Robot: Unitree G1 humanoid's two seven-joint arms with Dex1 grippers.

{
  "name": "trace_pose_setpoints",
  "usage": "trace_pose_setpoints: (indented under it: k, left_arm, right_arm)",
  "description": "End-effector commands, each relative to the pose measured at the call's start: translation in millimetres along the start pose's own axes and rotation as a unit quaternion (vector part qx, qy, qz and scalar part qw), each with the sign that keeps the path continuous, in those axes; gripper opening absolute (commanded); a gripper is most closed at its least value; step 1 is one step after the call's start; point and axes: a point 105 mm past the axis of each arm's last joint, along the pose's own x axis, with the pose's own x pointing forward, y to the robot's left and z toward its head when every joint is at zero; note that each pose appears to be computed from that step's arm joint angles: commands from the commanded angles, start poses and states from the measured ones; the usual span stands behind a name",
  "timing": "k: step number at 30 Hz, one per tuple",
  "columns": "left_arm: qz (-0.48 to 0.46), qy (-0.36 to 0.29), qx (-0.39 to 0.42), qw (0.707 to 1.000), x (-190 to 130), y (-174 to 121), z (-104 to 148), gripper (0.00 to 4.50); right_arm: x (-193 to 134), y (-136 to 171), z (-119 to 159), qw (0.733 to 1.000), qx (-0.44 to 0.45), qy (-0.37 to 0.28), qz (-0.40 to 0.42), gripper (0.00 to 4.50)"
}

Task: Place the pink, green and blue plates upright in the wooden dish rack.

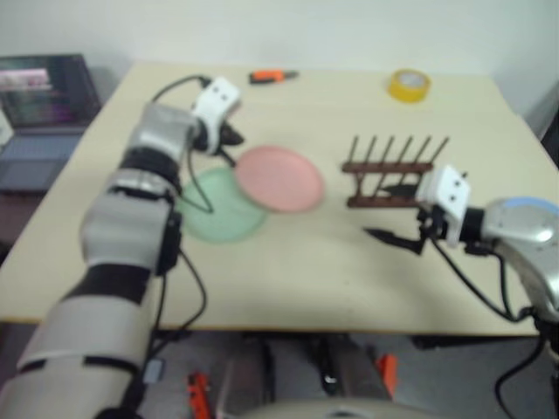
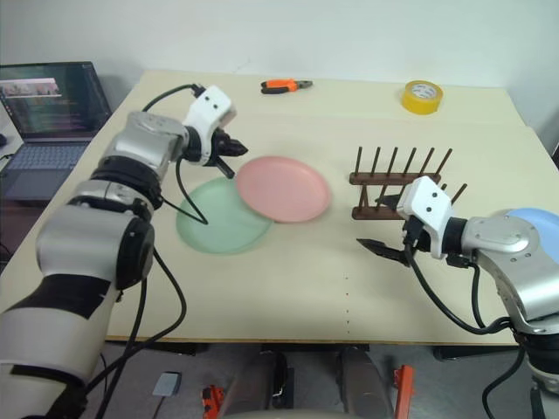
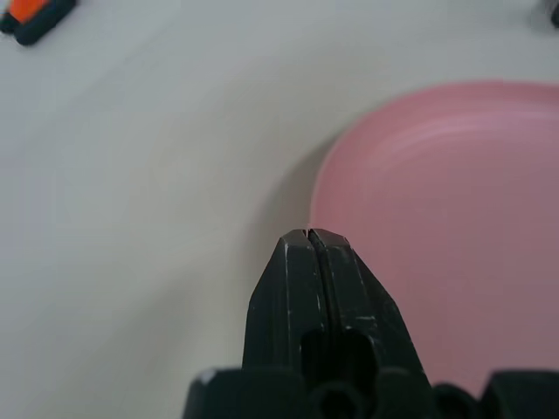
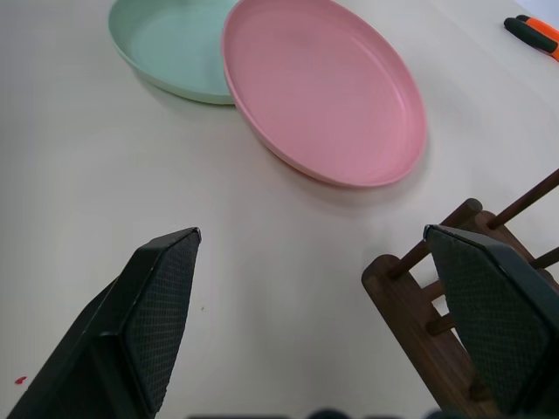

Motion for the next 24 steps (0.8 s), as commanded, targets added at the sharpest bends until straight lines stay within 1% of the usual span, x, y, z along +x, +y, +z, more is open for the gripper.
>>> trace_pose_setpoints:
  k: [1, 6, 9, 12, 18, 21, 24]
  left_arm:
    - [0.016, -0.026, 0.009, 0.999, -11.0, 10.4, 19.3, 0.04]
    - [0.015, -0.011, 0.016, 1.0, -9.2, 9.4, 13.3, 0.04]
    - [0.016, -0.015, 0.02, 1.0, -9.1, 8.9, 17.7, 0.57]
    - [0.018, -0.025, 0.02, 0.999, -9.2, 8.8, 23.2, 1.55]
    - [0.034, -0.038, -0.01, 0.999, -6.7, 9.9, 26.4, 3.73]
    - [0.039, -0.029, -0.012, 0.999, -4.8, 9.8, 22.0, 3.73]
    - [0.041, -0.013, -0.022, 0.999, -1.6, 8.5, 11.4, 3.73]
  right_arm:
    - [0.4, -1.5, 8.3, 1.0, -0.017, -0.011, -0.005, 4.5]
    - [2.1, -0.9, 6.7, 1.0, -0.016, -0.01, -0.005, 4.5]
    - [3.2, -1.9, 3.6, 1.0, -0.018, -0.004, -0.008, 4.5]
    - [4.2, -1.1, 3.9, 1.0, -0.017, -0.006, -0.009, 4.5]
    - [7.0, 5.6, 2.3, 1.0, -0.006, -0.01, -0.008, 4.5]
    - [7.8, 10.5, 0.8, 1.0, 0.0, -0.01, -0.007, 4.5]
    - [8.7, 14.3, 1.0, 1.0, 0.005, -0.013, -0.006, 4.5]
